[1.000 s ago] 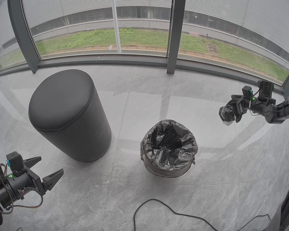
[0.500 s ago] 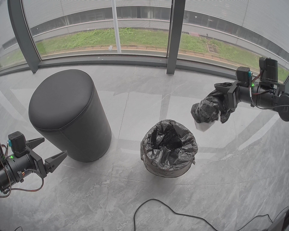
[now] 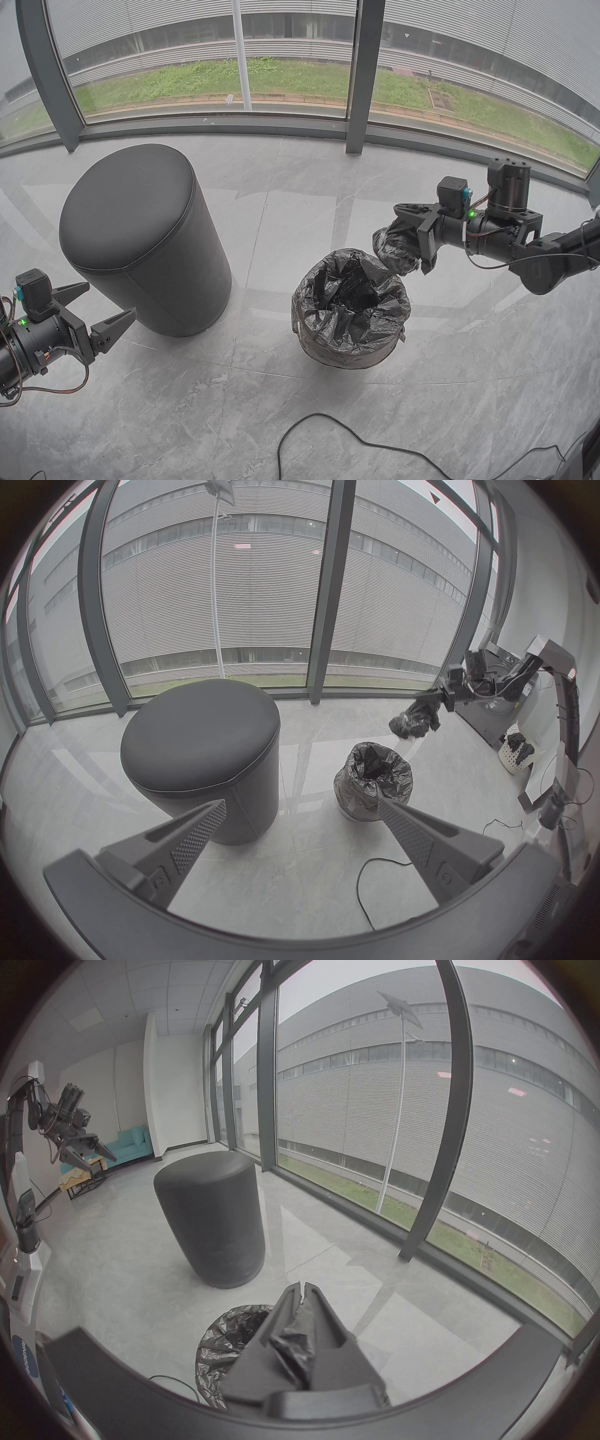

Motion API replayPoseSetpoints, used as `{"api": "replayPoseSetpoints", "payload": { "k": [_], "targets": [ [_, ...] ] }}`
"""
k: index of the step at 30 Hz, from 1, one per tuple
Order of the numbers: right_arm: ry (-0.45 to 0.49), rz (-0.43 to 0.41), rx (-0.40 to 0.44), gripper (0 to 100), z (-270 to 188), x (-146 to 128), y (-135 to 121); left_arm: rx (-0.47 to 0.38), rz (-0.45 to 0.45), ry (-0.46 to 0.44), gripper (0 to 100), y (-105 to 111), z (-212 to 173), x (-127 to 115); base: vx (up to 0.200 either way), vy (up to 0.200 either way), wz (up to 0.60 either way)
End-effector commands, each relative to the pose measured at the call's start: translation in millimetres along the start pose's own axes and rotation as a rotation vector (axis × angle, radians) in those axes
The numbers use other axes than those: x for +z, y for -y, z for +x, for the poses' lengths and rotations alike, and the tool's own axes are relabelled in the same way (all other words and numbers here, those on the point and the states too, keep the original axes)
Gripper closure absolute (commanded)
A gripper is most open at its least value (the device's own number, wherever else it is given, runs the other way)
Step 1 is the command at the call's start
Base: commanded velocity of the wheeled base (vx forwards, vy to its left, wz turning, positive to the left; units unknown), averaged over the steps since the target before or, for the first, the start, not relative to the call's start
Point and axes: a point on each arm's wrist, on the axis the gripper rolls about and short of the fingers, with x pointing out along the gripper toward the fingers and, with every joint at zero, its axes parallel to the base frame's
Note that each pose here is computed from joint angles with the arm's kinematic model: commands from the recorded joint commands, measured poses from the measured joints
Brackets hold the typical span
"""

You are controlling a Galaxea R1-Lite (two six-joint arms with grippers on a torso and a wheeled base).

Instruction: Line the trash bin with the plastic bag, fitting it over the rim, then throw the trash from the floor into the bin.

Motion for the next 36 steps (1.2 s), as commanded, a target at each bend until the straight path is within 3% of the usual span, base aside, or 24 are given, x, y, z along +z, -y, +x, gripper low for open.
{"api": "replayPoseSetpoints", "payload": {
  "k": [1, 20, 36],
  "targets": [
    [-0.083, 0.037, 0.062, 100, 31, -40, -16, 0.019, -0.003, 0.004, 0, -2, -3, -1, 0.0, 0.0, 0.0],
    [-0.025, 0.016, 0.04, 100, 67, -71, -19, 0.028, -0.013, -0.019, 0, -3, -5, -9, 0.0, 0.0, 0.0],
    [-0.035, 0.019, 0.072, 100, 67, -71, -33, 0.03, -0.012, -0.013, 0, -2, -9, -10, 0.0, 0.0, 0.0]
  ]
}}
